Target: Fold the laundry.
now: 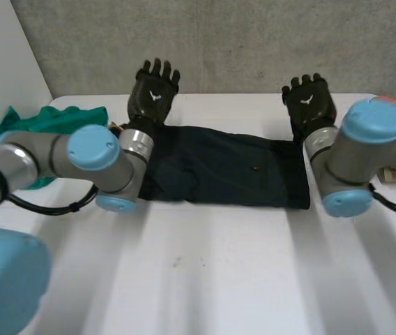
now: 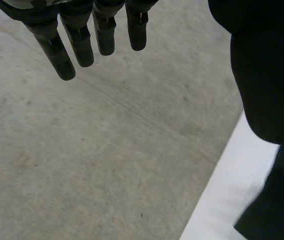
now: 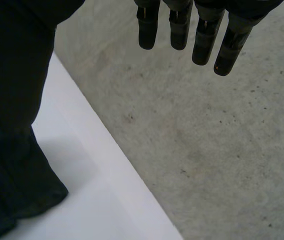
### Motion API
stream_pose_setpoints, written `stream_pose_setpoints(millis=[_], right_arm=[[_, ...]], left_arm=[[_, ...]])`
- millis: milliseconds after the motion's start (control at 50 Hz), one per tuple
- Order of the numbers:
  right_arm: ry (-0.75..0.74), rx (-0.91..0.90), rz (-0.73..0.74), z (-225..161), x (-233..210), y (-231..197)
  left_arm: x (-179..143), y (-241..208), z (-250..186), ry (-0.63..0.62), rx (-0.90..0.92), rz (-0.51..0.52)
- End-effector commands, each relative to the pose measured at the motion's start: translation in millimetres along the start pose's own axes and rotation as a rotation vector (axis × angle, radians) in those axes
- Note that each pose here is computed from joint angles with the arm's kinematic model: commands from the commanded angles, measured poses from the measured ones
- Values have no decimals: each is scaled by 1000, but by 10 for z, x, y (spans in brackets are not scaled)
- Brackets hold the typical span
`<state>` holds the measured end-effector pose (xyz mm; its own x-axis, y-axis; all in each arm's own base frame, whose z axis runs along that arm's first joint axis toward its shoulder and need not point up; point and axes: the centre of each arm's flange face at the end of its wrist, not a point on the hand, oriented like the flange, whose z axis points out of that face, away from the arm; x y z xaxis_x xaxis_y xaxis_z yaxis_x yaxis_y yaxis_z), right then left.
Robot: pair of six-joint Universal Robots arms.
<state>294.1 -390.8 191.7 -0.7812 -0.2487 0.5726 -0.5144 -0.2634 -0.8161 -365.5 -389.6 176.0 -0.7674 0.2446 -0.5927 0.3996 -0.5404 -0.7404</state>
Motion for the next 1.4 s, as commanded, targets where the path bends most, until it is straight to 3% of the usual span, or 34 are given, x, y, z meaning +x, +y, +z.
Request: stream_pose_setpoints(millis=[20,100,220,500,680,760,900,980,1100,1160,1240,1320,1400], right_arm=[[-171,-195,209,-634,186,-232],[-259,-345,304,-840,129,-62],[-294,-406,357,-922,49,108],[-284,-377,311,-698,-244,574],[-220,-398,247,-734,28,611],[-198,-404,166,-872,287,521],[-166,-415,-205,-996,720,600],[-147,-308,-364,-918,743,416],[-251,148,-415,-863,209,-415],[-351,277,-410,-901,-85,-503],[-566,473,-377,-1014,-808,-554],[-688,494,-351,-1215,-1284,-508],[-652,409,-319,-1179,-1317,-439]], left_arm=[[-396,-499,-374,-19,-49,-195],[-459,-601,-648,20,-120,-313],[-387,-554,-955,71,-231,-441],[-274,-403,-1146,101,-307,-448],[-298,-397,-1139,91,-308,-446],[-308,-404,-1136,87,-307,-446],[-355,-472,-1183,83,-302,-452],[-389,-509,-1207,79,-297,-453],[-440,-547,-1213,70,-287,-452],[-466,-558,-1197,62,-281,-451],[-490,-571,-1166,52,-270,-448],[-546,-570,-1114,36,-259,-444],[-623,-573,-1009,10,-240,-442]])
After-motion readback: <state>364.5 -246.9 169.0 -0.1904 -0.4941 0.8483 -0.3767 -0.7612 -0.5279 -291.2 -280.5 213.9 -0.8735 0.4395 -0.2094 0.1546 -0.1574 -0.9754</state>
